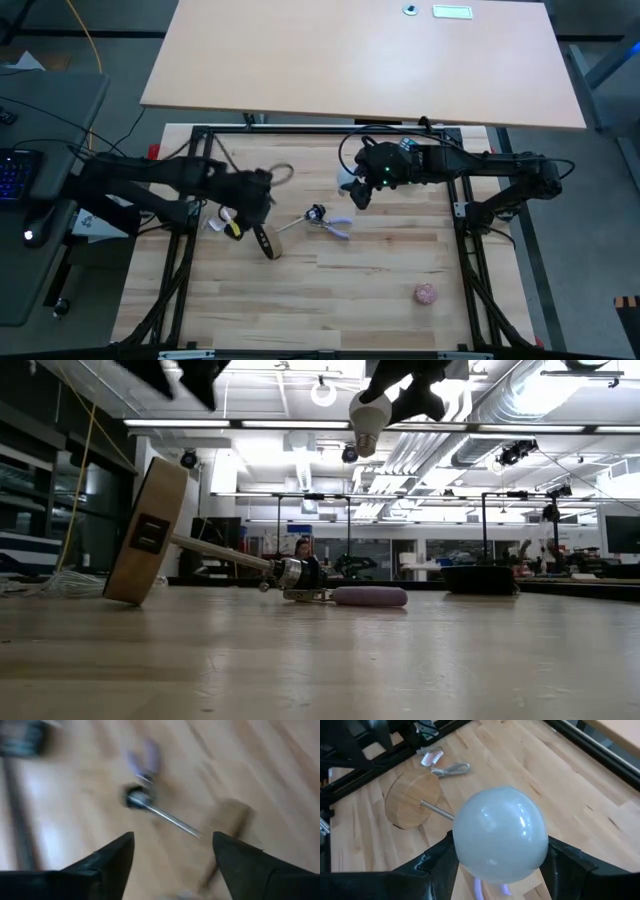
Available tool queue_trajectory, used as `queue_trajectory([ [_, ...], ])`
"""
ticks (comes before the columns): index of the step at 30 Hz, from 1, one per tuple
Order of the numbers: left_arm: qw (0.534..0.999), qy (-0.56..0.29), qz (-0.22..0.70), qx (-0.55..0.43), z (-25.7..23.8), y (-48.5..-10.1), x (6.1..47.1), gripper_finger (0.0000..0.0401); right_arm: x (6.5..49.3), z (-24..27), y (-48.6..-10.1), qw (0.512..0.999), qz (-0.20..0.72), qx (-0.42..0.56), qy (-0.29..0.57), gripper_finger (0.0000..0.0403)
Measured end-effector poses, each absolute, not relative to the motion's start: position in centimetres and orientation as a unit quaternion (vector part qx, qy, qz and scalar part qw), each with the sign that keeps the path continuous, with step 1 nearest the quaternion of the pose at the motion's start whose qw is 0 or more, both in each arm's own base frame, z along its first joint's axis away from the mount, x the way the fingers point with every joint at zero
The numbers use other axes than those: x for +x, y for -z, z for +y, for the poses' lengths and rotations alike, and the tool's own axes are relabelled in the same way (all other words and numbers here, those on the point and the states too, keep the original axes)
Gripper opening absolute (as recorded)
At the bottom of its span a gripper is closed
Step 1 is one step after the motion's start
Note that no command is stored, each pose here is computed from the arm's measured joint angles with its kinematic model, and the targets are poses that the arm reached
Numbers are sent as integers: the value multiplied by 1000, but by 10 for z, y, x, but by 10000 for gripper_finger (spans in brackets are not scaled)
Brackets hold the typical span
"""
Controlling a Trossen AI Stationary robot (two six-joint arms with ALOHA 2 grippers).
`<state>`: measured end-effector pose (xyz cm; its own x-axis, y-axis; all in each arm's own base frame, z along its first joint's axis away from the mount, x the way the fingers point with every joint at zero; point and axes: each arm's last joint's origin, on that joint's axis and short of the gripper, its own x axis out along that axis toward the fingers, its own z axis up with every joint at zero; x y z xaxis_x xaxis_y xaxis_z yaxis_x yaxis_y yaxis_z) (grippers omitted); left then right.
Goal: Screw lightbulb
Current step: Insert the light bulb into the lamp socket
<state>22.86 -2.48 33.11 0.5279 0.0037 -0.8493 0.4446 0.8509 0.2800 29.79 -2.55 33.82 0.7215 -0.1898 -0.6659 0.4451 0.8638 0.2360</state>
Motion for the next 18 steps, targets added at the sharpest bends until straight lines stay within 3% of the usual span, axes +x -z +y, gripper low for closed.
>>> queue_trajectory([
  [5, 762, 232, 530, 290, -40, -302, 242, 285, 298, -25, -338, 906, 331, 194, 175, 233],
  [10, 720, 261, 541, 347, -45, -282, 261, 287, 298, -25, -338, 906, 330, 198, 177, 233],
  [18, 700, 294, 566, 321, -42, -262, 274, 287, 298, -25, -338, 907, 332, 196, 171, 233],
])
